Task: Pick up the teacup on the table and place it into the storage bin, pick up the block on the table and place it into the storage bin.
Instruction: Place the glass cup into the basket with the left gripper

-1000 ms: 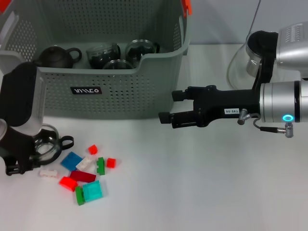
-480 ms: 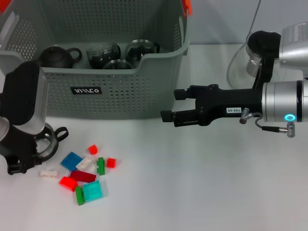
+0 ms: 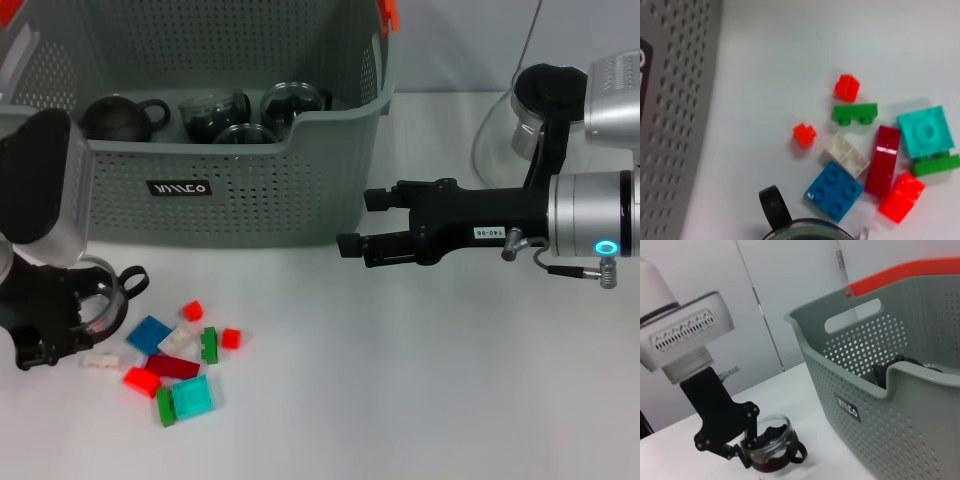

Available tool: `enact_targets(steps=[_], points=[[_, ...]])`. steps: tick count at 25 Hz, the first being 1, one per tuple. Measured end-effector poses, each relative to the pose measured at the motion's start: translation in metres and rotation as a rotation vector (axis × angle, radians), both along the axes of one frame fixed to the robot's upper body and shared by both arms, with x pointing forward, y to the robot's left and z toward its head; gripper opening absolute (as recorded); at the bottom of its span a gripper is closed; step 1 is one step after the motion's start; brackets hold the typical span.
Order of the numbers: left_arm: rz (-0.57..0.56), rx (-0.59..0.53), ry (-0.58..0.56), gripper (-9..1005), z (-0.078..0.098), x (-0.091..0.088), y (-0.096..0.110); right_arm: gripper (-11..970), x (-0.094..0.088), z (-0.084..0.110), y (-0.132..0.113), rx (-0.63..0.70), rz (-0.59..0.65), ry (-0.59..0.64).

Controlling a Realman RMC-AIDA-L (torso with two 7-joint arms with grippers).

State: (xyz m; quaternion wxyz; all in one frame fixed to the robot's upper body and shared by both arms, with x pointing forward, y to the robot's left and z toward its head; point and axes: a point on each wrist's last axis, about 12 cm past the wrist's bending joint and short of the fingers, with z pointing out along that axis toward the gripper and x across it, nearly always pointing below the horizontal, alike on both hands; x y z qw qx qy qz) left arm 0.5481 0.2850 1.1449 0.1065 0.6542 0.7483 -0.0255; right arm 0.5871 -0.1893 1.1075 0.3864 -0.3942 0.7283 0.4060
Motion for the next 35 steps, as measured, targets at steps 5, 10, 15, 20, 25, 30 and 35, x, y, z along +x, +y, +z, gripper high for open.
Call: enact_targets(steps=[5, 10, 15, 20, 25, 30, 35], points=[[0.023, -0.108, 0.023, 37, 0.015, -0.008, -0.009, 914, 0.0, 0.0, -0.002, -0.009, 0.003, -0.002], [0.041, -0.38, 0.056, 37, 0.037, -0.012, -0.023, 914, -0.002, -0.001, -0.006, -0.018, 0.02, -0.008], [0.108, -0.666, 0.005, 38, 0.076, 0.0, -0.029, 914, -0.004, -0.001, -0.011, -0.027, 0.036, -0.004], [0.244, -0.794, -0.072, 38, 0.113, 0.035, -0.028, 914, -0.006, -0.002, -0.013, -0.026, 0.044, 0.001], [0.376, -0.707, -0.187, 38, 0.114, 0.082, -0.041, 914, -0.007, -0.001, -0.014, -0.024, 0.046, 0.008], [0.447, -0.573, -0.229, 38, 0.084, 0.117, -0.062, 914, -0.007, -0.002, -0.012, -0.02, 0.048, 0.013], [0.515, -0.444, -0.308, 39, 0.055, 0.142, -0.072, 914, -0.007, -0.001, -0.011, -0.018, 0.05, 0.01]])
